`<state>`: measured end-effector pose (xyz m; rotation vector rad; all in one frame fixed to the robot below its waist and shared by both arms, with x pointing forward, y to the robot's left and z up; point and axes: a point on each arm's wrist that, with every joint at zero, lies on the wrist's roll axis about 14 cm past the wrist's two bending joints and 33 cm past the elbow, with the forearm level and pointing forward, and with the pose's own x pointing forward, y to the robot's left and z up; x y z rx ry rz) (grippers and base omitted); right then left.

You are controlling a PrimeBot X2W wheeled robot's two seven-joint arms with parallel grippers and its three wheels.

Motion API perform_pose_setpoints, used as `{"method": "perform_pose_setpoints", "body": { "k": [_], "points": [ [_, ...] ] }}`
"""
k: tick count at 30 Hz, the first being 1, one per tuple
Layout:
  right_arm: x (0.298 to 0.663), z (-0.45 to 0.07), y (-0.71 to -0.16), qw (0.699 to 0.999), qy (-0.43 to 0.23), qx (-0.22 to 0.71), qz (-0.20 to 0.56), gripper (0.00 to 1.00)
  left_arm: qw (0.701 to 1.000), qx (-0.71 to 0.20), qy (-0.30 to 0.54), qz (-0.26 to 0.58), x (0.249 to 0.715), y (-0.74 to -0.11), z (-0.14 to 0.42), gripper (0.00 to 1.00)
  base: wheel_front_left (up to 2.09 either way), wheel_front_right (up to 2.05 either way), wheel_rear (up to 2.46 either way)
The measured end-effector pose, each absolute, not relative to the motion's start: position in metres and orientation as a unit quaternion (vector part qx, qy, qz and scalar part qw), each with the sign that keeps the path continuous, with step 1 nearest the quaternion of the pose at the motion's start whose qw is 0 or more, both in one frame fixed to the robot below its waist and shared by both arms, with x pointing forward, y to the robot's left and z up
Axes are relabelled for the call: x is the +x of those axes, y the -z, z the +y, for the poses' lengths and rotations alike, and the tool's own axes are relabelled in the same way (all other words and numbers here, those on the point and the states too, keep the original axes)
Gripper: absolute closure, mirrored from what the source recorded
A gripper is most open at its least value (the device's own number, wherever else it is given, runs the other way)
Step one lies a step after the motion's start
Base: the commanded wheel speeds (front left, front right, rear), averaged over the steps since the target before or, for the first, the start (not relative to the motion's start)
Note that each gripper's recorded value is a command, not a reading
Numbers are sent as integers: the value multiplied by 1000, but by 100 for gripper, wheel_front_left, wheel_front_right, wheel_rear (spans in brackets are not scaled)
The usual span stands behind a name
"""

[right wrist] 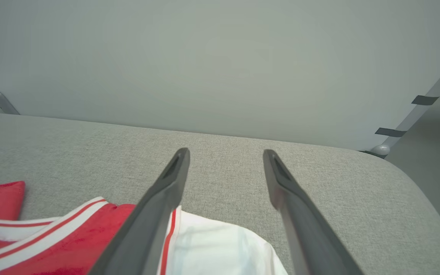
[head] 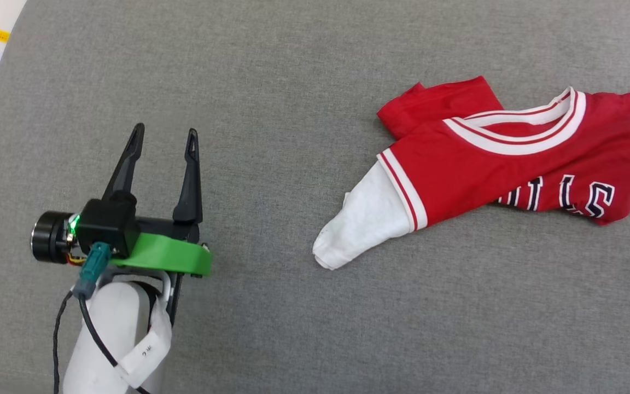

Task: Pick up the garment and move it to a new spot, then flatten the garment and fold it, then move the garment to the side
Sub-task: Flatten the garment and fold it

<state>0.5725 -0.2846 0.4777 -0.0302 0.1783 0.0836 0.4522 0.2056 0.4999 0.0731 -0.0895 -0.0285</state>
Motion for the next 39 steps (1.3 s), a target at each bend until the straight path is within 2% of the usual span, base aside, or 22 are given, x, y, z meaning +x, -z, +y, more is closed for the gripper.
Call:
{"method": "perform_pose_setpoints", "body": {
  "k": [3, 9, 15, 20, 26, 39],
  "points": [
    [560, -265, -500, 997, -67, -13, 34, 0, 997, 35, 46, -57, 463, -511, 199, 0, 0, 0, 0],
    [523, -244, -520, 996, -86, -1, -17, 0, 990, 44, 130, -44, 497, -540, 167, 0, 0, 0, 0],
    [486, -235, -526, 996, -88, -7, -27, 0, 965, 28, 247, 80, 507, -536, 108, 0, 0, 0, 0],
    [468, -234, -523, 997, -78, 0, -15, 0, 924, 56, 322, 201, 501, -521, 76, 0, 0, 0, 0],
    [461, -237, -514, 997, -71, -4, 7, 0, 853, 97, 400, 321, 479, -491, 37, 0, 0, 0, 0],
    [464, -240, -487, 997, -61, -3, 38, 0, 768, 144, 433, 450, 463, -400, 20, 0, 0, 0, 0]
  ]
}}
